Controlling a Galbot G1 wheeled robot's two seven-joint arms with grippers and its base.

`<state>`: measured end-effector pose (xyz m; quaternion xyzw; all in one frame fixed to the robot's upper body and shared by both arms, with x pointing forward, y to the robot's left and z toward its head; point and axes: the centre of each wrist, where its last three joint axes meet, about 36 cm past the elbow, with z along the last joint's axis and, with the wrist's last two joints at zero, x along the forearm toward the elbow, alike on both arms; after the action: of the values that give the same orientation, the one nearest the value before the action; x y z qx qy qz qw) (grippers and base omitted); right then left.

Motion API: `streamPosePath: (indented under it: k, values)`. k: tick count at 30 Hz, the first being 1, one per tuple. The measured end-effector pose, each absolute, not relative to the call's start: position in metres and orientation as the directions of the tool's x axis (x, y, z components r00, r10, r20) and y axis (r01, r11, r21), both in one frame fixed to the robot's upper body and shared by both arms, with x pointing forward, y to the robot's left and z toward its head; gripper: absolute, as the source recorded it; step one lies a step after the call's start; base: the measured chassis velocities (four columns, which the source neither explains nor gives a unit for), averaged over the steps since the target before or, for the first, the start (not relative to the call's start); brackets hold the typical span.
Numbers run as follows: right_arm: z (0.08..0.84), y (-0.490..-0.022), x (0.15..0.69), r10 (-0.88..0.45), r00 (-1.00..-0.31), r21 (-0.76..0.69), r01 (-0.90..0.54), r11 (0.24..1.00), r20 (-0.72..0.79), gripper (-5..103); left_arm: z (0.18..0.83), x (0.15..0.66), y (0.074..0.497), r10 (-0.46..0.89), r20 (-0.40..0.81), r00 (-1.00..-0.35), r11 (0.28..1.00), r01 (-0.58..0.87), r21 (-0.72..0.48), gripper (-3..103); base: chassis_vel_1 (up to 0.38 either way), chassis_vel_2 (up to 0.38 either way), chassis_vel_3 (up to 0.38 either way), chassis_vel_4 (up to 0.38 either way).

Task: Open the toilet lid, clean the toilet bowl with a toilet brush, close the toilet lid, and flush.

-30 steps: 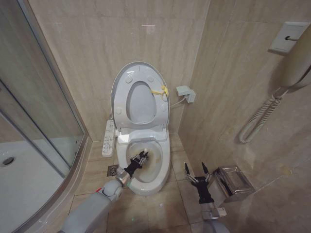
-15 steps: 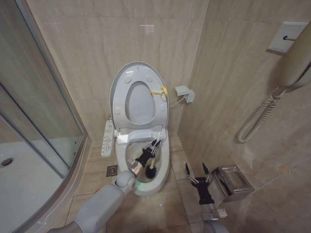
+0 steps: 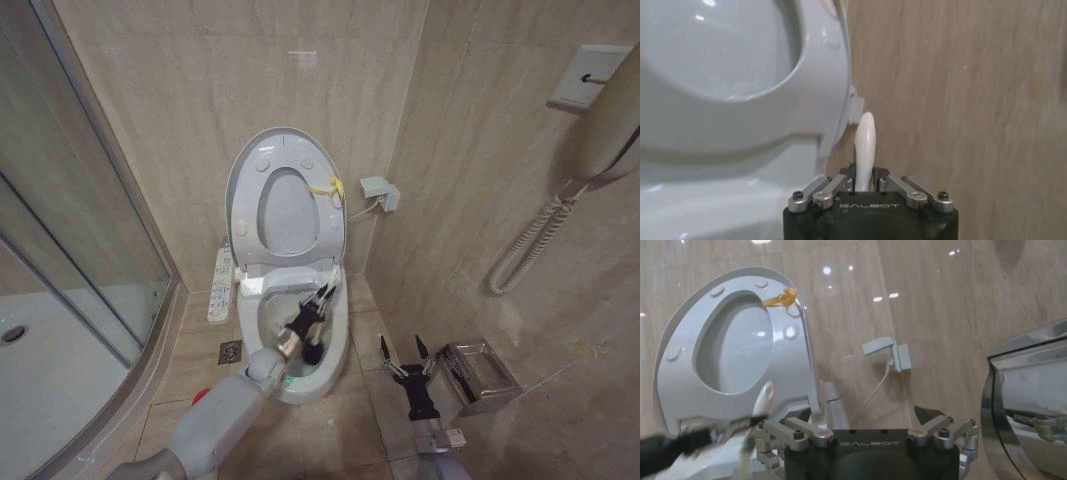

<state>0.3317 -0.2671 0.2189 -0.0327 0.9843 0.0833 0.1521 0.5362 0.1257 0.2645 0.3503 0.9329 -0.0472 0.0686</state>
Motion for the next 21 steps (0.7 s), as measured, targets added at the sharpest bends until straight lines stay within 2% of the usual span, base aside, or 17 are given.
streamPosePath:
  k: [4, 11, 14, 16, 21]
  values:
    - [0.219, -0.271, 0.334, -0.039, -0.951, 0.15, -0.089, 0.985, -0.307, 100, 0.261, 0.54, 0.131, 0.641, -0.151, -0.753, 0.758, 0.651, -0.032, 17, 0.0, 0.0, 0.0, 0.0]
    - [0.219, -0.273, 0.334, -0.036, -0.952, 0.151, -0.086, 0.985, -0.305, 100, 0.296, 0.556, 0.105, 0.637, -0.24, -0.732, 0.745, 0.665, -0.05, 17, 0.0, 0.0, 0.0, 0.0]
    - [0.22, -0.271, 0.333, -0.039, -0.951, 0.152, -0.09, 0.984, -0.306, 100, 0.284, 0.557, 0.11, 0.627, -0.209, -0.751, 0.76, 0.648, -0.047, 17, 0.0, 0.0, 0.0, 0.0]
    - [0.22, -0.273, 0.333, -0.045, -0.951, 0.147, -0.094, 0.985, -0.306, 100, 0.261, 0.547, 0.124, 0.615, -0.144, -0.775, 0.78, 0.625, -0.032, 17, 0.0, 0.0, 0.0, 0.0]
    - [0.221, -0.28, 0.334, -0.044, -0.951, 0.142, -0.091, 0.986, -0.306, 100, 0.269, 0.539, 0.117, 0.621, -0.138, -0.771, 0.776, 0.63, -0.027, 17, 0.0, 0.0, 0.0, 0.0]
